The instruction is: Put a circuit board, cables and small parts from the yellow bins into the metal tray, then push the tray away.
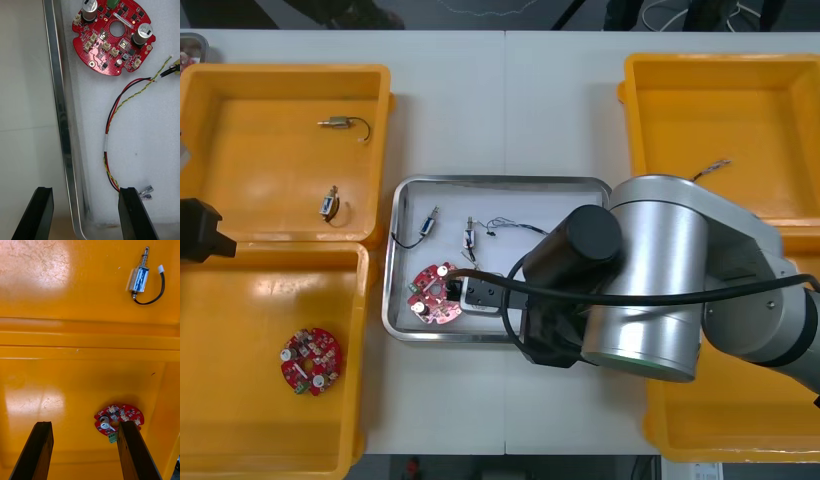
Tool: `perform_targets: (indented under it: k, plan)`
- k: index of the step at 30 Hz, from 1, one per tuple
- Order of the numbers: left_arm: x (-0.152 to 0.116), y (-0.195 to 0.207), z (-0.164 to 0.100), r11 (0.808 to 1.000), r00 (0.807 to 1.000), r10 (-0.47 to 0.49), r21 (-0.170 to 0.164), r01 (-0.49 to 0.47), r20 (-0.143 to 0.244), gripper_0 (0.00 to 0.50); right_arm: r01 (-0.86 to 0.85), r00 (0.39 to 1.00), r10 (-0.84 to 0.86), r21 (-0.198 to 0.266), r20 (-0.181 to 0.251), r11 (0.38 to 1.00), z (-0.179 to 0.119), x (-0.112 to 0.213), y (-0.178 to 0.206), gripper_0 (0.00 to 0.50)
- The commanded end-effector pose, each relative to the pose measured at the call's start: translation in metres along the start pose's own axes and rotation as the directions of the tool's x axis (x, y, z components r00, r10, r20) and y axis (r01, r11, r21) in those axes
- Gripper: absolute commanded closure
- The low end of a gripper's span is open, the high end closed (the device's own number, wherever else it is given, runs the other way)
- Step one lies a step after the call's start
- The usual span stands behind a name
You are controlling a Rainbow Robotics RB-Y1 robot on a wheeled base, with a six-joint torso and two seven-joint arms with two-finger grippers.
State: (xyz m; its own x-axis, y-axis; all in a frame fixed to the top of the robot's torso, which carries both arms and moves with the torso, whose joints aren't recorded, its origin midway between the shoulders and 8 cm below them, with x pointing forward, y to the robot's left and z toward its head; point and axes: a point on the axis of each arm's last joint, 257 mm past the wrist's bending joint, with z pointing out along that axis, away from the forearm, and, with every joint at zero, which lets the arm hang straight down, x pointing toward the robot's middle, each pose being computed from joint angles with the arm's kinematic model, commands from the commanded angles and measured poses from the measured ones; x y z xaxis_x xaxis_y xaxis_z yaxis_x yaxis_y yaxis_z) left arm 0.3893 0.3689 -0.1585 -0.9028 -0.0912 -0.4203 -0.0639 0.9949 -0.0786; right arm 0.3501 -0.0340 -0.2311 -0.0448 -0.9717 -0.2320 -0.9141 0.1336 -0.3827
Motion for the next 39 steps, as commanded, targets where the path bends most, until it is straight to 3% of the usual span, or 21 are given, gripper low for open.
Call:
perform_targets:
  k: [1,23,30,39]
  plan:
    - [0.007,0.022,-0.017,0.991,0.994,0.112,-0.075,-0.110,0.013,0.000,0.079,0.997,-0.079,0.007,0.023,0.997,0.008,-0.029,0.003,0.000]
    - [0.017,0.023,-0.017,0.991,0.993,0.115,-0.076,-0.114,0.007,0.000,0.156,0.987,-0.154,0.028,-0.038,0.987,0.060,-0.043,0.024,0.000]
    - [0.017,0.023,-0.017,0.991,0.993,0.115,-0.076,-0.114,0.007,0.000,0.164,0.986,-0.163,0.026,-0.032,0.986,0.073,-0.047,0.030,0.000]
    - [0.017,0.023,-0.017,0.991,0.993,0.115,-0.076,-0.114,0.007,0.000,0.189,0.980,-0.185,0.059,-0.070,0.980,0.082,-0.040,0.023,0.000]
